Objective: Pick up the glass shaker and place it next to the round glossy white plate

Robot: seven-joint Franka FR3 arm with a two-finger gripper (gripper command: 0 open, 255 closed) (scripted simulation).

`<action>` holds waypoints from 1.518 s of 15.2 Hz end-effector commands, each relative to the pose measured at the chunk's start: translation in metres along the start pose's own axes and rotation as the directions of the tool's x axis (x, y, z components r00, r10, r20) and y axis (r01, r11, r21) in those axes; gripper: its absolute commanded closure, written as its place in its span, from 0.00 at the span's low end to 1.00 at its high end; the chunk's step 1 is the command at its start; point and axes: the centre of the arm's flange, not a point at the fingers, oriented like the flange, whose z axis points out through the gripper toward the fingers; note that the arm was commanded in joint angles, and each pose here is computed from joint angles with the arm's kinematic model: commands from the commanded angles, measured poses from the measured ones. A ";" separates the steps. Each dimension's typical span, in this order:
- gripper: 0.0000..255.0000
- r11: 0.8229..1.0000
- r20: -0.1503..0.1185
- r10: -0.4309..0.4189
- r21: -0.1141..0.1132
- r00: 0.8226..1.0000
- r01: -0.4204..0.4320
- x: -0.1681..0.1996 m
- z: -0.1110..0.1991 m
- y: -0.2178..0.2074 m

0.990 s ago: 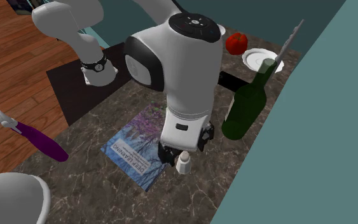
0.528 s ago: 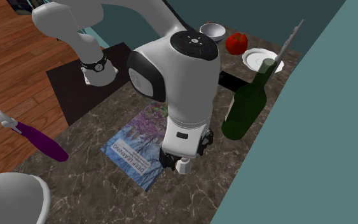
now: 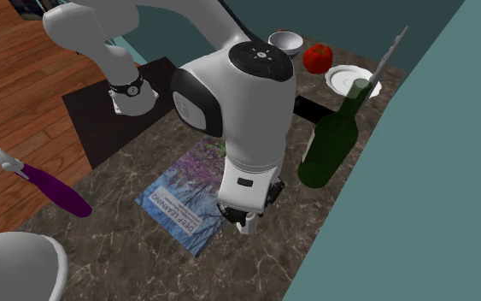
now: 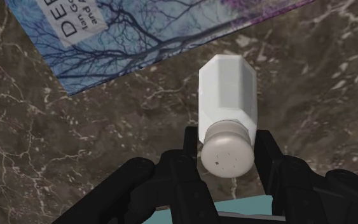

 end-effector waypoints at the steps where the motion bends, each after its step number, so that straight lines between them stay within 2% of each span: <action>1: 1.00 1.000 0.000 0.000 0.000 1.000 0.000 0.000 0.000 0.000; 6: 1.00 1.000 0.000 0.000 0.000 1.000 0.000 0.000 0.000 0.000; 23: 1.00 1.000 0.000 0.000 0.000 1.000 0.000 0.013 -0.088 0.008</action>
